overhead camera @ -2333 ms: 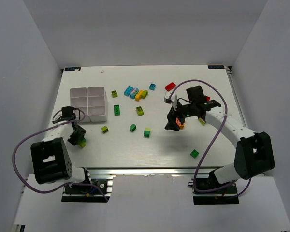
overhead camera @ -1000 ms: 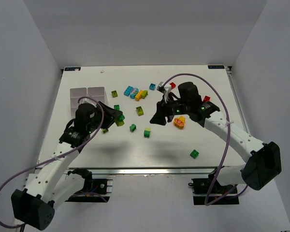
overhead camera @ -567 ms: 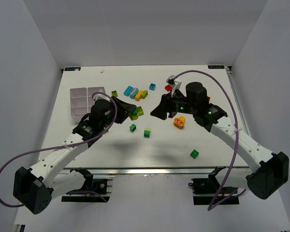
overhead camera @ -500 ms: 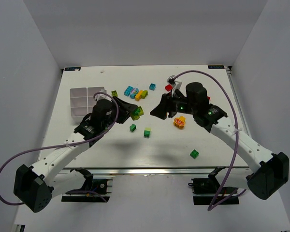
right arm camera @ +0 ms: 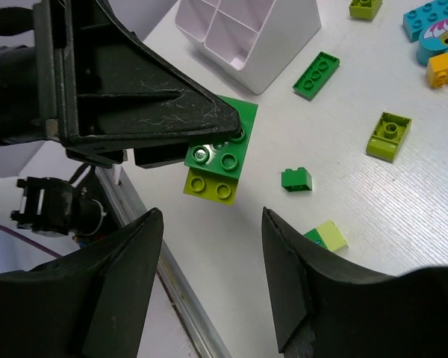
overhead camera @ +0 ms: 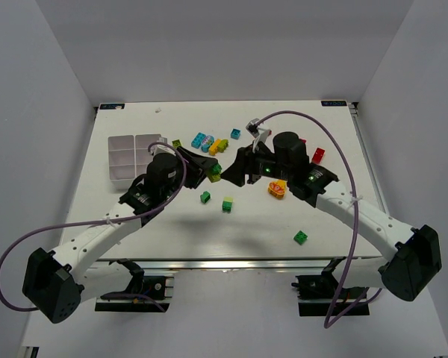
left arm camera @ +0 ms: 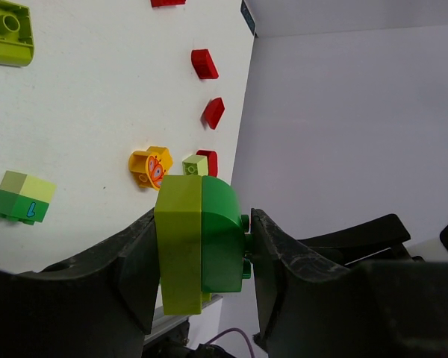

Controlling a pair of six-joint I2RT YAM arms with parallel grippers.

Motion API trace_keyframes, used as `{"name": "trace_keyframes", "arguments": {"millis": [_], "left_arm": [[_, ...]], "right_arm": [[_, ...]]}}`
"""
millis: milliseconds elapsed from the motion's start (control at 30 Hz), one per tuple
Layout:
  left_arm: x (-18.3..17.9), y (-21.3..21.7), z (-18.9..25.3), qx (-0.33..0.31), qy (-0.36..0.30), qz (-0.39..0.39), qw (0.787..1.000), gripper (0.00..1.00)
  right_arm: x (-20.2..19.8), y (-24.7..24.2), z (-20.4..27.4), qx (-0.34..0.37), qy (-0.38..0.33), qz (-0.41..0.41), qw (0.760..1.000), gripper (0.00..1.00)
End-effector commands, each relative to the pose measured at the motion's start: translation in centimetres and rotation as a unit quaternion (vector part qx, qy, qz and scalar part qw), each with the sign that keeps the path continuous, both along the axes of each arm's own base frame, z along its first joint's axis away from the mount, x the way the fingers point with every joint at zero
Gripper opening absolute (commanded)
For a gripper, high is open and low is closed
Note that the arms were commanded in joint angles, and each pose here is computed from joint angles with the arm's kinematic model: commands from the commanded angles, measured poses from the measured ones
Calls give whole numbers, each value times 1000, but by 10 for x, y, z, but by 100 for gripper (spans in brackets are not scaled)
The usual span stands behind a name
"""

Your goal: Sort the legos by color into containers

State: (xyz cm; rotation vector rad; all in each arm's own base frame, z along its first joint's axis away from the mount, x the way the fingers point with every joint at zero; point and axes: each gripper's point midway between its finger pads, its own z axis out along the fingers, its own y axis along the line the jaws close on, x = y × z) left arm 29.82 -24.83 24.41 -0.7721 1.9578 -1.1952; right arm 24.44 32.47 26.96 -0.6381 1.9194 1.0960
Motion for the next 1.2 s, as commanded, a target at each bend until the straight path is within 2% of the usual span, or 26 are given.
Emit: {"name": "trace_keyframes", "arguments": {"millis": [0,167,500,1167], "left_arm": [[0,-5,3,-12,-4,0,1000,2],[-1,-9,2,-10,-1,-4,1000,2],[-3,-15,-3,-12,3,-11,1000,2],[-4,-16,-7,-9,6,-10,1000,3]], "right_arm": [[6,7,0,-2,-34,-5,999,61],[10,15,-2,-4,-45,-4,999,65],[22,24,-6,-9,-56,-13,998,66],[26,31,2,17,-31,-29,999,53]]}}
